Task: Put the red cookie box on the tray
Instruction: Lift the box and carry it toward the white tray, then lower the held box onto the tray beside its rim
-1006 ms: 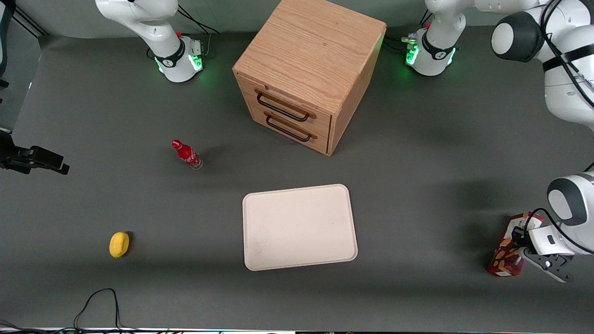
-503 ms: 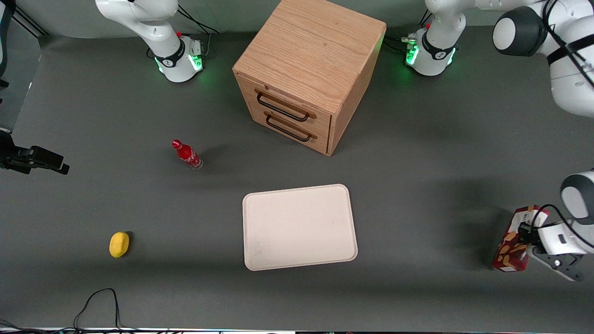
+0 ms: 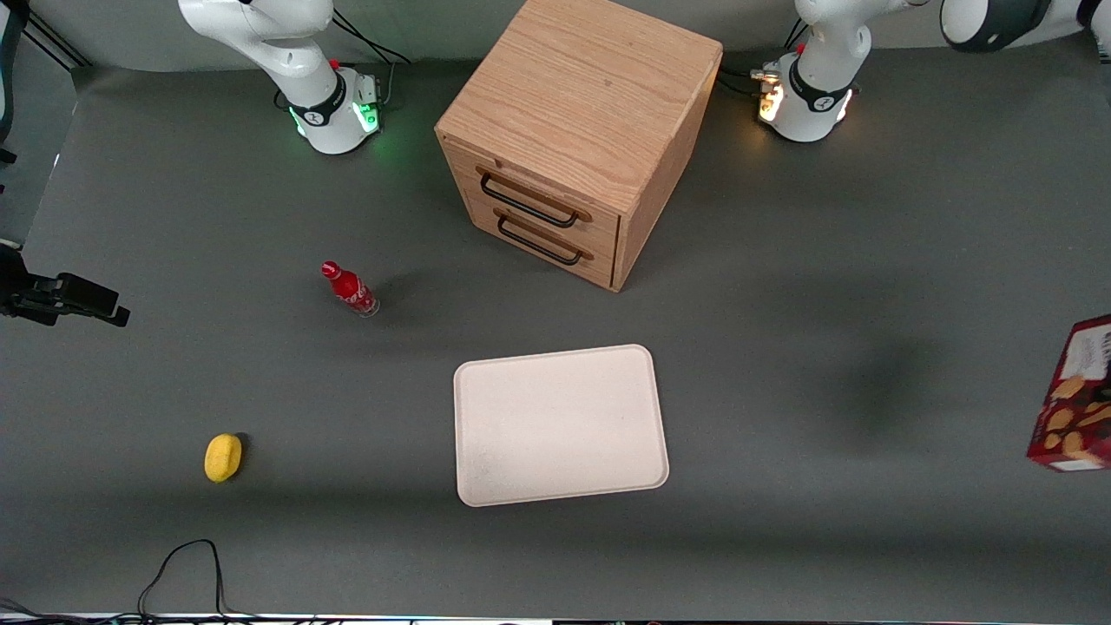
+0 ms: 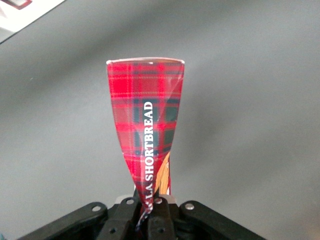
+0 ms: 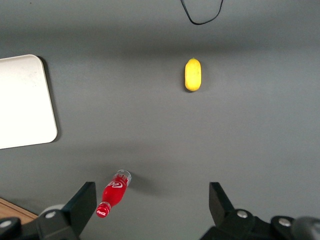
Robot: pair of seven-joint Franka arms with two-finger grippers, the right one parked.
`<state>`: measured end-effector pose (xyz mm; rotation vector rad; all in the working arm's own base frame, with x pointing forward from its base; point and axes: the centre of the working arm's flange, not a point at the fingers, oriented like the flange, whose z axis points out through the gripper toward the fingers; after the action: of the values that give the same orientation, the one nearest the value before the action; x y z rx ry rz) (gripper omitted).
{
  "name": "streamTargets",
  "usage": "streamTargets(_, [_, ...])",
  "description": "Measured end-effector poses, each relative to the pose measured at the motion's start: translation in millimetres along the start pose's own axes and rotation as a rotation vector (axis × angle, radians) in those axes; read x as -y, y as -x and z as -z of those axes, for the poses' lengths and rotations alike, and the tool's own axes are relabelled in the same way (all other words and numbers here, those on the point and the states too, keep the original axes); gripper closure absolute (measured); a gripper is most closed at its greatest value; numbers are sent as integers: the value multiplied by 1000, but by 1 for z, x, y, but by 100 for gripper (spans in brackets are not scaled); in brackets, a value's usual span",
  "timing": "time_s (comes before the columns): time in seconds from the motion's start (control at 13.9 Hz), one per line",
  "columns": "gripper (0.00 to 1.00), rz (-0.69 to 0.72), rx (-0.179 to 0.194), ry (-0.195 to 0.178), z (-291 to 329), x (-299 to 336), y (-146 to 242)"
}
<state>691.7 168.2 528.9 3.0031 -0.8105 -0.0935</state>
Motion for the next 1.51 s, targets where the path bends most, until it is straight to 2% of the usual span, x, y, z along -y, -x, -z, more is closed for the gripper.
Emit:
streamTargets(0.22, [96,26,-3,-9,44,-17,20])
streamTargets(0.36, [96,115,1,7,45,-30,11])
streamTargets(0.57, [96,247,13,26,47,-107,-45])
streamTargets(0.93, [96,411,29,-1,51,-311,-135])
streamTargets(1.08, [96,461,13,-13,47,-391,-156])
streamTargets(1.22, [96,492,-22,-14,42,-456,-171])
streamTargets(1.37, [96,523,-51,-8,35,-499,-180])
streamTargets(1.51, [96,549,-54,-6,21,-521,-187])
